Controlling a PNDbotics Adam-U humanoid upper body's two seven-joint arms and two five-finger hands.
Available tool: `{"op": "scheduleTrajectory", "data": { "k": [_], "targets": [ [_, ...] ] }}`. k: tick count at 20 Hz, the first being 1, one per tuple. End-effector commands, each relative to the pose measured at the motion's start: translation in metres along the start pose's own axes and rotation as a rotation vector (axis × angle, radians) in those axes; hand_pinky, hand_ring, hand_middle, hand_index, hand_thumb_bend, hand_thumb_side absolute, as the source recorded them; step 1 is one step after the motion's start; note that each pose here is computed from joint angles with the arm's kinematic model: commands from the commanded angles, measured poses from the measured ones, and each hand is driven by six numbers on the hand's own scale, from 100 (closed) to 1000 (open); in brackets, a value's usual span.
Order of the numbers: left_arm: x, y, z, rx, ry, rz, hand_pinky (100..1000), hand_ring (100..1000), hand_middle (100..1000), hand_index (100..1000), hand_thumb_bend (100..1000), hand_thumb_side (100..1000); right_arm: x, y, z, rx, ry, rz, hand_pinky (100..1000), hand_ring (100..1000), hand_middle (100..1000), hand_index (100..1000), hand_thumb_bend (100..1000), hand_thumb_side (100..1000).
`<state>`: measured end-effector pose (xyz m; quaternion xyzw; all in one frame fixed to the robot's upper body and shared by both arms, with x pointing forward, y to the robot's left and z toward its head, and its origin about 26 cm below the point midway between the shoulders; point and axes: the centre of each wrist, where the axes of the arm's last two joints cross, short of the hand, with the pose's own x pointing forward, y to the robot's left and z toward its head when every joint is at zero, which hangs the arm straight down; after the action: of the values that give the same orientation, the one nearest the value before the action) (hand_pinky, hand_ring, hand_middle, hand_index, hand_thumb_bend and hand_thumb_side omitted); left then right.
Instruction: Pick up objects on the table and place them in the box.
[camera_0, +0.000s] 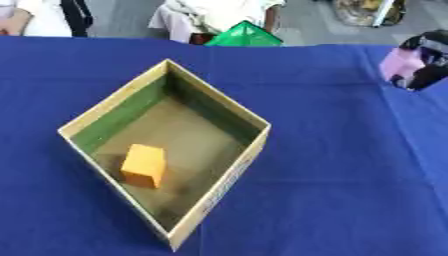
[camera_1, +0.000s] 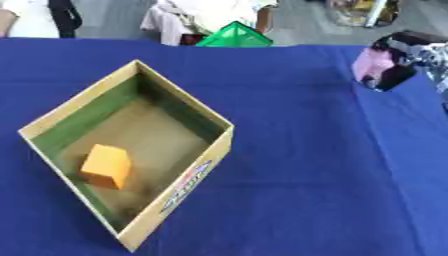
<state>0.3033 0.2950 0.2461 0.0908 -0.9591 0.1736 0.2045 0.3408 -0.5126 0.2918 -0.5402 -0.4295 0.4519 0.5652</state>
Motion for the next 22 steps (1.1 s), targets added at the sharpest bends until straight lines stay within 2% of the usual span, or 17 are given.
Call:
{"op": "scheduleTrajectory", "data": {
  "k": [1, 4, 7, 8, 9, 16, 22],
  "targets": [
    [0.007, 0.003, -0.009, -0.016, -0.042, -0.015, 843, 723, 717, 865, 563, 964, 0.014, -0.044, 0.021, -0.097, -0.069, 0.098, 549, 582, 490, 613, 100, 231],
    [0.007, 0.003, -0.008, -0.017, -0.043, -0.016, 843, 724, 718, 865, 565, 962, 0.049, -0.057, 0.037, -0.136, -0.203, 0.175, 548, 583, 492, 614, 100, 228],
    [0.007, 0.002, -0.008, -0.017, -0.043, -0.012, 842, 724, 718, 865, 567, 960, 0.086, -0.06, 0.055, -0.153, -0.345, 0.241, 548, 587, 497, 617, 100, 236],
    [0.007, 0.002, -0.008, -0.017, -0.042, -0.011, 842, 724, 719, 865, 574, 981, 0.099, -0.061, 0.061, -0.152, -0.396, 0.258, 547, 587, 498, 618, 100, 518],
    [0.007, 0.002, -0.008, -0.018, -0.041, -0.01, 842, 724, 719, 865, 567, 959, 0.111, -0.061, 0.066, -0.151, -0.444, 0.271, 547, 588, 499, 618, 100, 245],
    [0.006, 0.0, -0.007, -0.021, -0.034, 0.002, 842, 724, 719, 865, 567, 957, 0.179, -0.065, 0.105, -0.161, -0.703, 0.321, 544, 584, 500, 616, 100, 266],
    [0.006, -0.002, -0.006, -0.022, -0.027, 0.011, 842, 725, 720, 865, 569, 957, 0.219, -0.073, 0.113, -0.174, -0.892, 0.344, 547, 583, 503, 617, 100, 281]
  ]
}}
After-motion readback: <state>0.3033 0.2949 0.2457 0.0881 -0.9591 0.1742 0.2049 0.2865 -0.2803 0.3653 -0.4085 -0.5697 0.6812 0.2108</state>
